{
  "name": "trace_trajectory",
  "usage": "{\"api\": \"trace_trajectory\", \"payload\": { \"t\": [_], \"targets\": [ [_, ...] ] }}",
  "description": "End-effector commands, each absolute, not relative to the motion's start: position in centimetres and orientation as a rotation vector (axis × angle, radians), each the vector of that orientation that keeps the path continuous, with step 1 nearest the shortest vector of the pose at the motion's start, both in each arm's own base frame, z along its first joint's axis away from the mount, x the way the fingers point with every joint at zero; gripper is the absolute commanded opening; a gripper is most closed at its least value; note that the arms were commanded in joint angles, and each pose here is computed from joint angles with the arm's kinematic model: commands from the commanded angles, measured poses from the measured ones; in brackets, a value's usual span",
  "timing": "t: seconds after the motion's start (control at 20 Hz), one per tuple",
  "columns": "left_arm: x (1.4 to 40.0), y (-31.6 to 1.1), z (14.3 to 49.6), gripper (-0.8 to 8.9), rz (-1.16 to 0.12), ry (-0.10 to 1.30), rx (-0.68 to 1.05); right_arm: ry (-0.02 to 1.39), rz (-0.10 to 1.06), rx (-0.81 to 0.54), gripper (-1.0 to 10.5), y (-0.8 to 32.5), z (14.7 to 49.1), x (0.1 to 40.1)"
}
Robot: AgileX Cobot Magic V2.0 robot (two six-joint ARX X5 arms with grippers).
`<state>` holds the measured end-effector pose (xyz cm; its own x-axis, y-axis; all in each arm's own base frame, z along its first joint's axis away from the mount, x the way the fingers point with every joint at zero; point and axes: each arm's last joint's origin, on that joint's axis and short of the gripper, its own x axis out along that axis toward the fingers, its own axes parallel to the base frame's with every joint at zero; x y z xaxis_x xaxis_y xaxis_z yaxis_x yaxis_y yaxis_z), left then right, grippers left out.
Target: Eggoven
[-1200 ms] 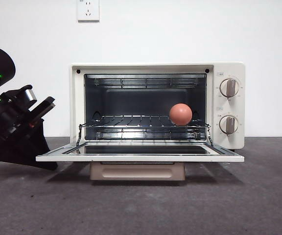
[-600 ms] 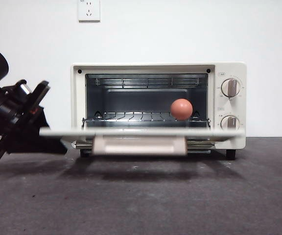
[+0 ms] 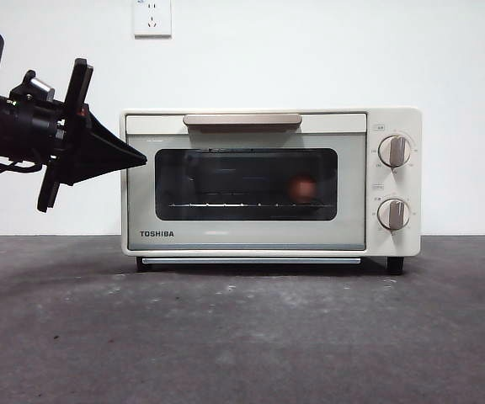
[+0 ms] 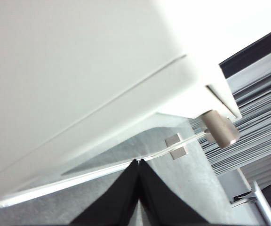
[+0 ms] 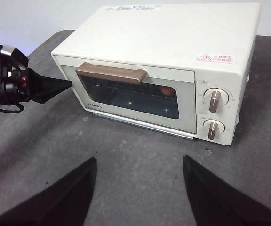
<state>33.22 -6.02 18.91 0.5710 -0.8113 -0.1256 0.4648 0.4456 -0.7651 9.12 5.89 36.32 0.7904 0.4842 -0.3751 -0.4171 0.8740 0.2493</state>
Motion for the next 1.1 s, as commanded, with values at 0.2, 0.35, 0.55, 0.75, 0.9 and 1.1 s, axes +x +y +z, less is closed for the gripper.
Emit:
{"api": "trace_trajectory", "payload": {
  "t": [0.2, 0.35, 0.55, 0.75, 0.9, 1.1],
  "targets": [
    [33.1, -6.4, 20.4, 0.07, -0.862, 0.508, -0.759, 0.438, 0.493, 0.152, 2.9, 5.9, 36.8, 9.0],
    [32.3, -6.7, 21.6, 0.07, -0.879, 0.498, -0.73, 0.455, 0.491, 0.14, 2.9, 5.9, 36.6, 9.0],
    [30.8, -7.1, 23.4, 0.07, -0.868, 0.49, -0.643, 0.457, 0.494, 0.113, 2.7, 5.9, 36.5, 9.0],
    [28.2, -7.5, 25.4, 0.07, -0.793, 0.501, -0.506, 0.449, 0.498, 0.095, 2.6, 6.0, 36.2, 9.2],
    [26.0, -7.7, 26.7, 0.07, -0.746, 0.504, -0.391, 0.442, 0.5, 0.093, 2.6, 6.2, 35.6, 9.5],
    [23.0, -8.0, 28.5, 0.07, -0.709, 0.486, -0.286, 0.424, 0.508, 0.1, 2.2, 7.0, 33.5, 10.6]
  ]
}}
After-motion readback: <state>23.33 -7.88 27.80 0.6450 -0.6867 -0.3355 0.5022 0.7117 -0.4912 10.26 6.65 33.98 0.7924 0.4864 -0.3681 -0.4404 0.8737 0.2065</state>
